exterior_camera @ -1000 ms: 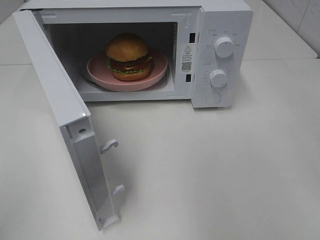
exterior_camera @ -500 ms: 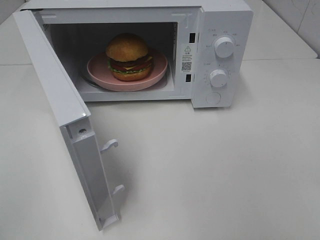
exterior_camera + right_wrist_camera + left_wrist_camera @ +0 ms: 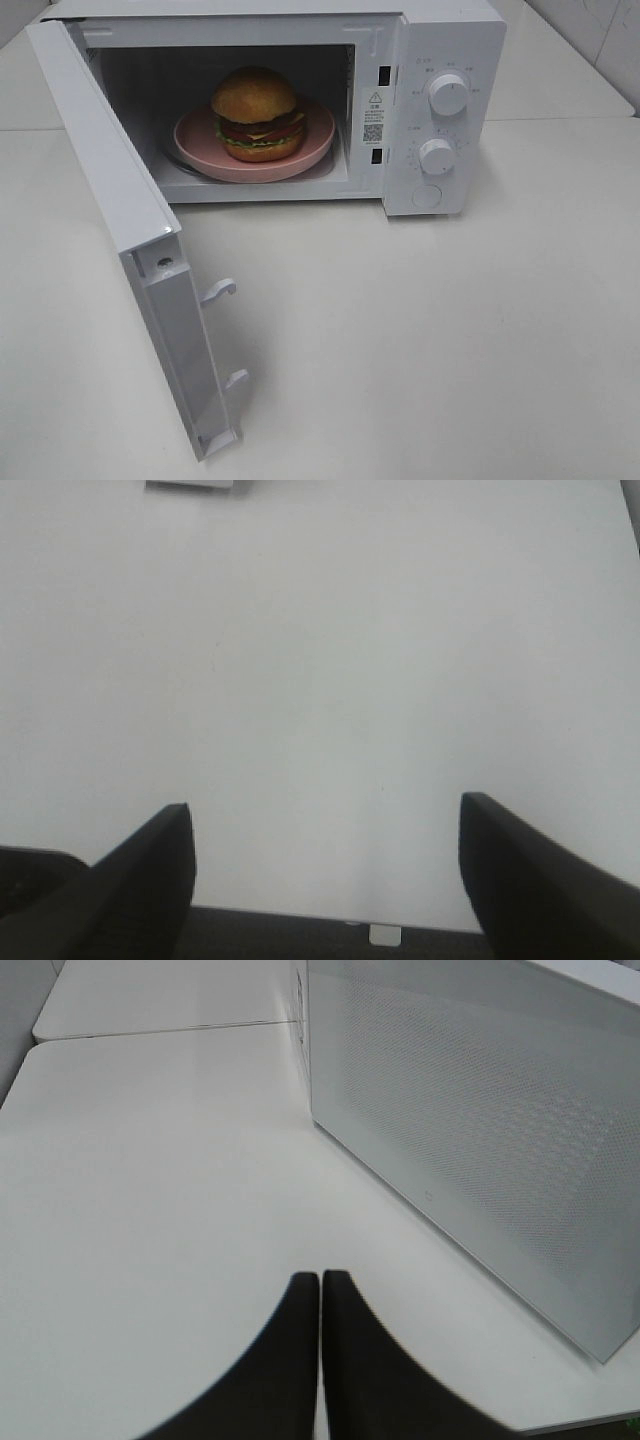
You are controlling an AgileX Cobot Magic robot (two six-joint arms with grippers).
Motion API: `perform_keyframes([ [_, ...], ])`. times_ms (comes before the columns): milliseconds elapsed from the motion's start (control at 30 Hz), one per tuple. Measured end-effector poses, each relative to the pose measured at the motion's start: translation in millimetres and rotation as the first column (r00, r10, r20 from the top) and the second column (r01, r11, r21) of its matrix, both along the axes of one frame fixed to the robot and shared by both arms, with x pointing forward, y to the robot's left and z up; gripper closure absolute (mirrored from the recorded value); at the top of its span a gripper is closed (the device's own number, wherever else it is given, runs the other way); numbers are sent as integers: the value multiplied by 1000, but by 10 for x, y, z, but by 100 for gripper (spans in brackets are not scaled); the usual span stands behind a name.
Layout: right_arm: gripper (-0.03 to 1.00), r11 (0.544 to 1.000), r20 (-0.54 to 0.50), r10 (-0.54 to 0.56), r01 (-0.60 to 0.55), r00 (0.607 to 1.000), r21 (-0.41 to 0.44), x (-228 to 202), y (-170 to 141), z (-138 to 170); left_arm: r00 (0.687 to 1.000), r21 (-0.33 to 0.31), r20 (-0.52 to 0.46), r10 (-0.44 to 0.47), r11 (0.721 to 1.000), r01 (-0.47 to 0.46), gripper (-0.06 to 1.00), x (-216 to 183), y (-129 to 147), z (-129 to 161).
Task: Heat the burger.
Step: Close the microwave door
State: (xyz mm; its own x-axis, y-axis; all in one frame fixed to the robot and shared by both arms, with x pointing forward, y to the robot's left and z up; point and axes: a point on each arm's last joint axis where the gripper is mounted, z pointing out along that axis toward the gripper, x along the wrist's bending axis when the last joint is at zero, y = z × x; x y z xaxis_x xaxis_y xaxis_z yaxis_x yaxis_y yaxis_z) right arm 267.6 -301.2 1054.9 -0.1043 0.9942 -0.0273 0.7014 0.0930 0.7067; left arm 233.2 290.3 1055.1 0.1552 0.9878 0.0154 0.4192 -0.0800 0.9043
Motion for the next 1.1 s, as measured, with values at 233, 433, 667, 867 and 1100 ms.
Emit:
perform_keyframes([
  [233,29,1000,112,6,-9,994,27,-149,-25,-2,1000,0,0,0,1000,0,94,0,0,0],
  [433,29,999,213,16,-25,977,38,-277,-48,-21,1000,0,0,0,1000,0,94,0,0,0],
  [667,29,998,274,27,-40,961,44,-370,-60,-28,1000,0,0,0,1000,0,94,0,0,0],
  [867,29,998,279,30,-44,960,41,-361,-57,-32,1000,0,0,0,1000,0,94,0,0,0],
  [1100,29,998,277,31,-44,960,40,-354,-56,-43,1000,-4,0,-3,1000,3,94,0,-4,0],
])
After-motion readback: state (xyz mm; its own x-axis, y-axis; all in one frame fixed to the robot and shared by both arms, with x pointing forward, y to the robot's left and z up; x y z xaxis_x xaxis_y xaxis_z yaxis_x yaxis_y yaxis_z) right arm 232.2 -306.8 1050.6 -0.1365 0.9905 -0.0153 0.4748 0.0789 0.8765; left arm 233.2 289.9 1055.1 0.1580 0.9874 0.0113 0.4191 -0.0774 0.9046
